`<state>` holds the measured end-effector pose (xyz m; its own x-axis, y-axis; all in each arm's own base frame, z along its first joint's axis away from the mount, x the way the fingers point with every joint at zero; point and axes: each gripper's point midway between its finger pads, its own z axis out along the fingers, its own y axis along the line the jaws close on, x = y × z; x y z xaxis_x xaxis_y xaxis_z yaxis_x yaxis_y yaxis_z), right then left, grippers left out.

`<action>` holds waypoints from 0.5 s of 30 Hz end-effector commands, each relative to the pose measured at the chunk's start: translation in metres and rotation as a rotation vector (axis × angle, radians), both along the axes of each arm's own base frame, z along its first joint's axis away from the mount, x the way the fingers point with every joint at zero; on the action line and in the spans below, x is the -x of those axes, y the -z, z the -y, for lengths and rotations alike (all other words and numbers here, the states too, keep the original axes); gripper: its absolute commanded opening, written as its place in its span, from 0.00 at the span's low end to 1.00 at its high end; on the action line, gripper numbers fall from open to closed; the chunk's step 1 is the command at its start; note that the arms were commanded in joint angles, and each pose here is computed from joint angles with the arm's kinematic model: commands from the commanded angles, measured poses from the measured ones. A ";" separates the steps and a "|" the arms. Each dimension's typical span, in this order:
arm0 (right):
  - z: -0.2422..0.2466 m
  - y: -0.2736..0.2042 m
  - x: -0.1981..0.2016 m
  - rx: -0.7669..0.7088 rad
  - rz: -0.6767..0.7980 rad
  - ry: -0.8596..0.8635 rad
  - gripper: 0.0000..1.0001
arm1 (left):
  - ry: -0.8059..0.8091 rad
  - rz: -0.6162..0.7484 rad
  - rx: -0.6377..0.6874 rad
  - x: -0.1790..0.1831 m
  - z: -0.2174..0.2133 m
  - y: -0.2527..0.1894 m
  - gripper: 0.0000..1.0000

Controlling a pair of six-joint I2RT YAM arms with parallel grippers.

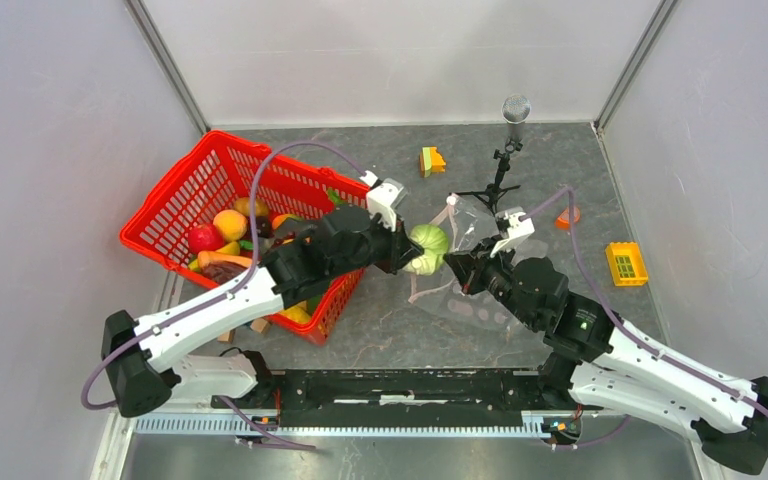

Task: Place the food in the zip-top bag and seal the zipper
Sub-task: Place the fake vegetable in the zipper food storage bag.

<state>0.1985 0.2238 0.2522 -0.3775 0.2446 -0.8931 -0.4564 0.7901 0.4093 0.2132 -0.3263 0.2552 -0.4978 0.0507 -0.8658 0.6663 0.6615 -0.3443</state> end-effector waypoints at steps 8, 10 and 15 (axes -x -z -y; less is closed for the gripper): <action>-0.004 -0.021 0.002 -0.193 0.026 0.008 0.01 | 0.087 0.075 -0.002 0.014 0.034 -0.022 0.26; 0.000 -0.022 0.001 -0.201 0.027 0.028 0.01 | 0.133 0.080 -0.016 0.019 0.036 -0.020 0.28; 0.003 -0.032 0.002 -0.263 0.054 0.030 0.01 | 0.054 0.141 -0.185 0.012 0.023 -0.004 0.28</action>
<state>0.1950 0.2197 0.2507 -0.3752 0.3608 -0.8538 -0.4369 0.7436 0.5062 0.2019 -0.3459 0.2444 -0.4597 0.1770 -0.8703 0.7121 0.6590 -0.2421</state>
